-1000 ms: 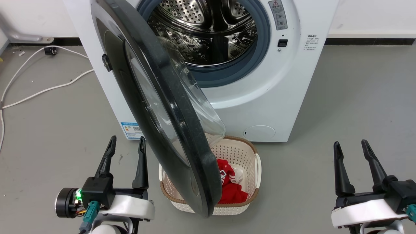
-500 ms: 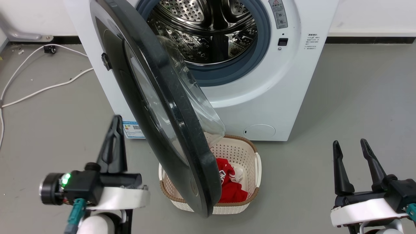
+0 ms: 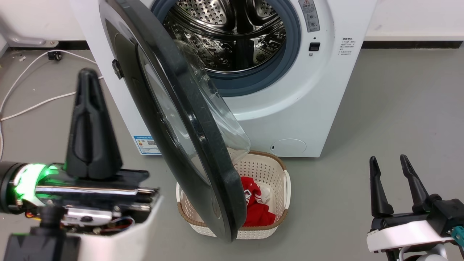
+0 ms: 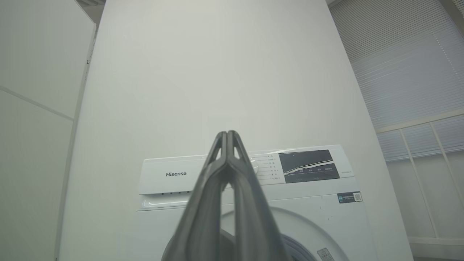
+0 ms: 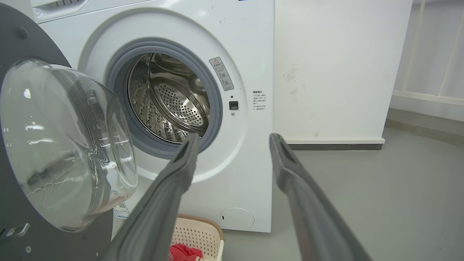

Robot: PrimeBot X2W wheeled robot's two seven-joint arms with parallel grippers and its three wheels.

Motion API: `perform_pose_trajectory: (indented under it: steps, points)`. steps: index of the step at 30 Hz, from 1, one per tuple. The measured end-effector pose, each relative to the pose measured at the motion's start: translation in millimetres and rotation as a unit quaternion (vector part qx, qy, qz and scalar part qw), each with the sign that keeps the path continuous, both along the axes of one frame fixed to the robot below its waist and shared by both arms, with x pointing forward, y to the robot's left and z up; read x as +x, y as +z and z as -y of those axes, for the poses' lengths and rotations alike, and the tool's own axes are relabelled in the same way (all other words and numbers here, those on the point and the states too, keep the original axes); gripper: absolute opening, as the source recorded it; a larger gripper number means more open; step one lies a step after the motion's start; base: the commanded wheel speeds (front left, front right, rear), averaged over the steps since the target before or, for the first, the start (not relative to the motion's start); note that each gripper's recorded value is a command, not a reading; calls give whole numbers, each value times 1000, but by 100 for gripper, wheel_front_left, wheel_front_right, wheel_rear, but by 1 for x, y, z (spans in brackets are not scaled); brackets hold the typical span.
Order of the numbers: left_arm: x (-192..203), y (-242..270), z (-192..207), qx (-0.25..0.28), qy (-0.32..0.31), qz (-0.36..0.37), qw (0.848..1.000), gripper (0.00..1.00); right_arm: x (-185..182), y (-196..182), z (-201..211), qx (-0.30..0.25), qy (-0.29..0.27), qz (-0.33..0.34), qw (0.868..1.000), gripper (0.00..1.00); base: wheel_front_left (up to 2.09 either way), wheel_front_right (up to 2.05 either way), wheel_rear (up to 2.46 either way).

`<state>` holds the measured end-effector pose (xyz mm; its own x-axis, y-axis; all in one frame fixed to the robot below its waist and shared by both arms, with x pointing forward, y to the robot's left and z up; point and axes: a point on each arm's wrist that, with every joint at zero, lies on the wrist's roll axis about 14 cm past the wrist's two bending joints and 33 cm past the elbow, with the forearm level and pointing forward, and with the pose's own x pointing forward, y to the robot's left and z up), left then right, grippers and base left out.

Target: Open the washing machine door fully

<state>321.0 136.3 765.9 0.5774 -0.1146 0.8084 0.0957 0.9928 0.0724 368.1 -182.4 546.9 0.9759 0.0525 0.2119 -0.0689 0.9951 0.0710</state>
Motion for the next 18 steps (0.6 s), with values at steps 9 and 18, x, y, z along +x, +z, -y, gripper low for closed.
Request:
perform_pose_trajectory:
  steps: [9,18]
  points:
    - [-18,-4,68,28,-149,-1,988,0,0,-2,1,5,-1,-2,1000,100,0,0,0]
    - [-16,-111,130,89,-266,-178,943,0,-2,-4,-1,7,1,-6,1000,100,0,0,0]
